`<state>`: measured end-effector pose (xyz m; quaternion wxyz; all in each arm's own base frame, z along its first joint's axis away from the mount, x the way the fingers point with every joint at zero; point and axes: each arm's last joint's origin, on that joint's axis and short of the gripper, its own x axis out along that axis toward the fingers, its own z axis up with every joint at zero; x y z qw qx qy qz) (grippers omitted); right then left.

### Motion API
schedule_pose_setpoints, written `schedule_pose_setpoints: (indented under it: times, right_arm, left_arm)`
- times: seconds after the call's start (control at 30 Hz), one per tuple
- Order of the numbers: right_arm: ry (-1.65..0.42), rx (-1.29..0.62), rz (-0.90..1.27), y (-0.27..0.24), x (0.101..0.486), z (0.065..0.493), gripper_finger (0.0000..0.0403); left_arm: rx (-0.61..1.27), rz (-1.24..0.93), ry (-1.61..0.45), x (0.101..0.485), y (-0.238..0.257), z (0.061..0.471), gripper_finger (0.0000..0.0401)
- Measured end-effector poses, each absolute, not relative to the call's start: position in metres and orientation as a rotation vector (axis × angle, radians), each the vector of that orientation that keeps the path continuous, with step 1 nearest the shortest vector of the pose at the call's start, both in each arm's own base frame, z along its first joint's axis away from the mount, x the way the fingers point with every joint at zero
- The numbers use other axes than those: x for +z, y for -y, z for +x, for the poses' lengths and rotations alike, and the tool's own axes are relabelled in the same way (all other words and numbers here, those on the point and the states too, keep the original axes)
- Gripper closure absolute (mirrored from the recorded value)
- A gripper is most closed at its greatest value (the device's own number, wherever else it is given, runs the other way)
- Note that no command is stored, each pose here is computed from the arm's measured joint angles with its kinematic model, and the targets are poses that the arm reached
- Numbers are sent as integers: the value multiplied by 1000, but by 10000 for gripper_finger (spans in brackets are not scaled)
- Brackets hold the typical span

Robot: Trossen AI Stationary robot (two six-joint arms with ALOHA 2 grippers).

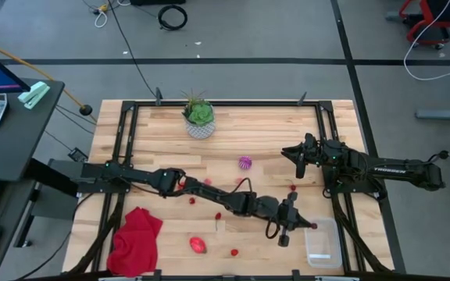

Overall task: Pick and placing Produce into tupperware
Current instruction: Put the red cherry into the transparent container

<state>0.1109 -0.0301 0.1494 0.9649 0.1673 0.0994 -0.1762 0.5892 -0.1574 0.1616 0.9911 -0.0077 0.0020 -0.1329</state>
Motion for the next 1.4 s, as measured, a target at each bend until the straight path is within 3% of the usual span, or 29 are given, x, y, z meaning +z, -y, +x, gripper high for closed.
schedule_pose_setpoints:
  times: [0.2, 0.47, 0.83, 1.07, 1.4]
  right_arm:
    - [-143, -343, 542, 29, 152, 112, 318]
    - [-189, -111, 359, 23, 154, 113, 318]
    - [-208, 10, 439, 20, 154, 113, 318]
    - [-241, 95, 519, 17, 153, 113, 318]
    - [-273, 118, 673, 15, 152, 112, 318]
  left_arm:
    - [-251, -72, -1, 165, 148, 591, 397]
    - [-181, -96, 18, 219, 122, 588, 398]
    - [-57, -28, -109, 287, 76, 568, 399]
    - [54, 66, -224, 349, 59, 529, 400]
    - [351, 232, -455, 388, 74, 470, 400]
